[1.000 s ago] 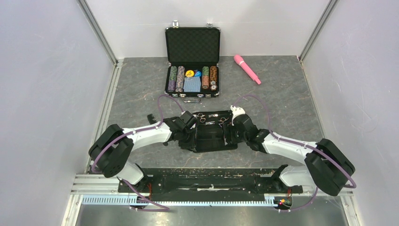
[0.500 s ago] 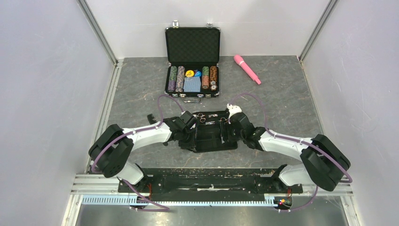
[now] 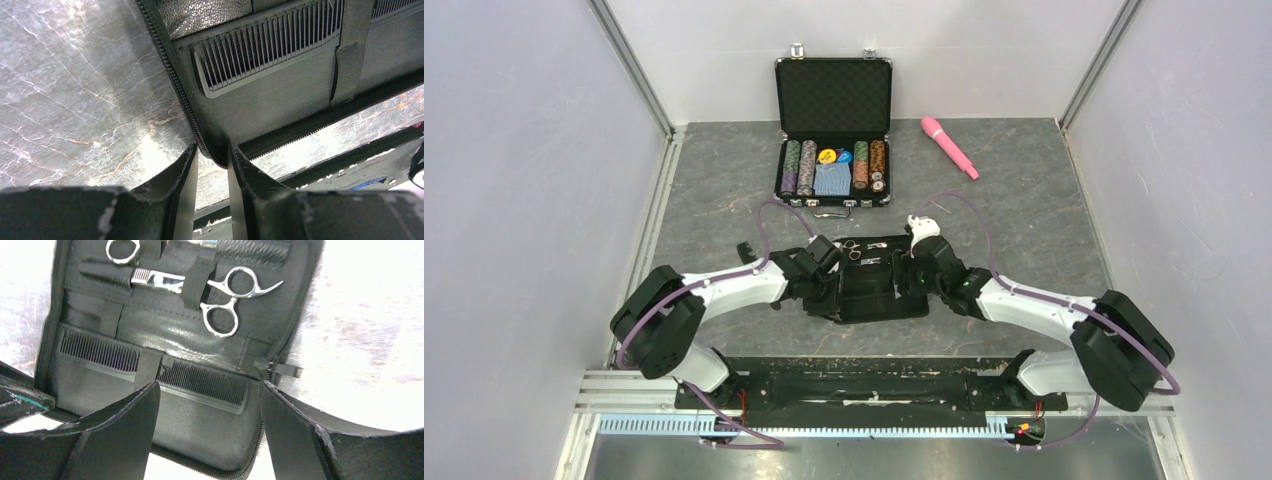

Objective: Sort the hair-cutting tools

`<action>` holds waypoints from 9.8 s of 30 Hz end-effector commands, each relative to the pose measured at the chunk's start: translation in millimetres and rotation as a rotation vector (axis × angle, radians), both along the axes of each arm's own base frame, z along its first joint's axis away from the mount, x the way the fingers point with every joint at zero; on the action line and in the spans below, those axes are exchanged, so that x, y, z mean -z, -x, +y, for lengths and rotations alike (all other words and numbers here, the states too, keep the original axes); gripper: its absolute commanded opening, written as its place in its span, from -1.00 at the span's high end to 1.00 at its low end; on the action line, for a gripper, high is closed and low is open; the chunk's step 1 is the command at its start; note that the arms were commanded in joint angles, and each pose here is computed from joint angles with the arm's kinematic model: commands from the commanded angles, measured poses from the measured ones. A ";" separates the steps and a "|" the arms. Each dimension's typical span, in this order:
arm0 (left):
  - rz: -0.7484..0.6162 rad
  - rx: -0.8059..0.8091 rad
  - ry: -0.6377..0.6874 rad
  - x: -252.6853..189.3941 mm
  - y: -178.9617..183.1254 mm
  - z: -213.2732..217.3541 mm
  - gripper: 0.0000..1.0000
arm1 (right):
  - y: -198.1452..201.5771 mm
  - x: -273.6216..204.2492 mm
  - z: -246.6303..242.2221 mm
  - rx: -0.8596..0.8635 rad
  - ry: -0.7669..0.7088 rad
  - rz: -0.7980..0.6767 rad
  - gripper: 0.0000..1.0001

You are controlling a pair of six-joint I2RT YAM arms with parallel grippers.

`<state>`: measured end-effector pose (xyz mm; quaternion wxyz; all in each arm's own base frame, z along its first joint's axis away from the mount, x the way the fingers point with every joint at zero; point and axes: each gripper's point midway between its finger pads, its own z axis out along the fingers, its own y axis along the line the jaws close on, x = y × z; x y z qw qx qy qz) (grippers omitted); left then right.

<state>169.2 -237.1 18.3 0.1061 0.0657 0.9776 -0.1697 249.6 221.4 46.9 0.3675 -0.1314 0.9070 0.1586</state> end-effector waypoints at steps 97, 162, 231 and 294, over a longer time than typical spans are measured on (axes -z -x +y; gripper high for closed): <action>0.056 -0.732 -0.356 15.2 -192.7 254.3 -0.09 | -19.6 -37.3 -121.2 0.402 0.108 -0.548 -0.96; -0.304 -0.572 -0.030 -121.6 -187.7 187.5 0.63 | 15.2 -138.9 75.5 -0.500 -0.490 -0.608 -0.81; -0.846 0.173 0.568 -252.1 -43.7 -64.0 -1.00 | -20.9 -211.1 22.9 0.139 -0.964 -0.541 1.00; -0.934 0.474 0.134 -138.2 -11.7 -66.2 0.96 | -7.1 -243.4 -42.3 -0.192 -0.466 -0.493 -0.56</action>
